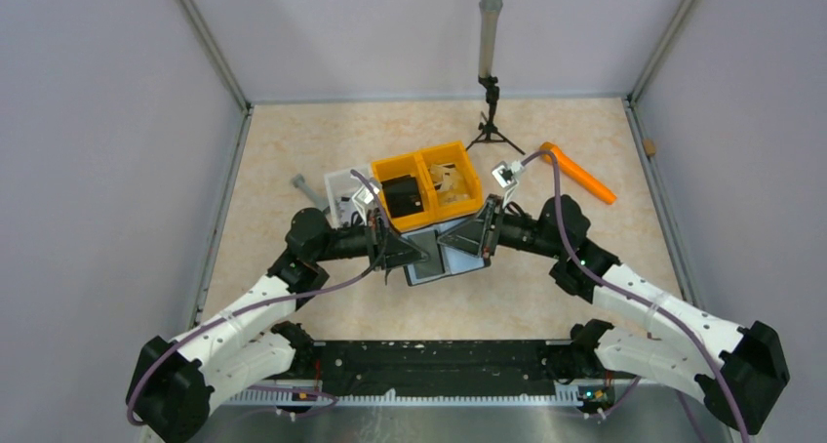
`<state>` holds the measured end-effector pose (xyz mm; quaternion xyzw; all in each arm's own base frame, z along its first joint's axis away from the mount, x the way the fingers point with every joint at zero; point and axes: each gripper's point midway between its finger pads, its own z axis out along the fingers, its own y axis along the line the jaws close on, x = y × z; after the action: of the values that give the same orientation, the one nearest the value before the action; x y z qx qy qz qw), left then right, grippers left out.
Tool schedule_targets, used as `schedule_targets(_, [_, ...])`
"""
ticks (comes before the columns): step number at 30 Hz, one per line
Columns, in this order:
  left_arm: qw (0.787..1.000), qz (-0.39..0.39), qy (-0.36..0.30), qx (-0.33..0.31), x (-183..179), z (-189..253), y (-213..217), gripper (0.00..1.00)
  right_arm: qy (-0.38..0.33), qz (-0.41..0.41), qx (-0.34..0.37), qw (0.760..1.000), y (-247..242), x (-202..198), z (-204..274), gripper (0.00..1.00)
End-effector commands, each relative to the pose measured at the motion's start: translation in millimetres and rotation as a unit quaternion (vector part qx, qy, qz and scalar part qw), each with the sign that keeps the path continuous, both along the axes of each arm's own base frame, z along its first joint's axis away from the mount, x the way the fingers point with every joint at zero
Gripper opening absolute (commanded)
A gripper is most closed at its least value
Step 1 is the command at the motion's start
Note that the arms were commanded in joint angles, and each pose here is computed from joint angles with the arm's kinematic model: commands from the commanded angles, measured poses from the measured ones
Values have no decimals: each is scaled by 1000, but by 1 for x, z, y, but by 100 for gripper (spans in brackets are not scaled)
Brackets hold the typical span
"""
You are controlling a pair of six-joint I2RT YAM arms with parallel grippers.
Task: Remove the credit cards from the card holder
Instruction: Remove the credit card from the card holder.
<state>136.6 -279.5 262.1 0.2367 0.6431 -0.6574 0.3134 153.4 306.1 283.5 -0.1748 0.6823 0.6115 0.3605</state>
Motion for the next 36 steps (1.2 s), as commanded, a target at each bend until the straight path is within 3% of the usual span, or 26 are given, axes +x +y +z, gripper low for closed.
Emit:
schedule_targets(1, [999,7,-33,-19,7,21,-6,8,-18,96,44,994,10,-36,23,17])
schedule_targets(3, [999,8,-31,-18,7,19,-6,2,-19,96,47,994,9,-36,24,18])
schedule_targets(7, [1000,13,-23,-14,10,15,-5,3,-19,96,59,993,6,-37,28,33])
schedule_targets(11, [1000,15,-18,-14,11,13,-4,14,-14,103,68,992,5,-39,31,32])
schedule_targets(17, [1000,25,-12,-5,16,9,-3,13,-10,105,69,992,5,-39,29,29])
schedule_targets(26, [1000,12,-1,-16,14,13,-2,12,-28,119,19,992,8,-39,10,32])
schedule_targets(33, [999,-11,10,-36,10,22,1,19,-75,177,-8,981,4,-56,-2,48])
schedule_targets(36, [999,-19,8,-44,8,26,1,21,-72,174,-20,982,4,-54,-10,49])
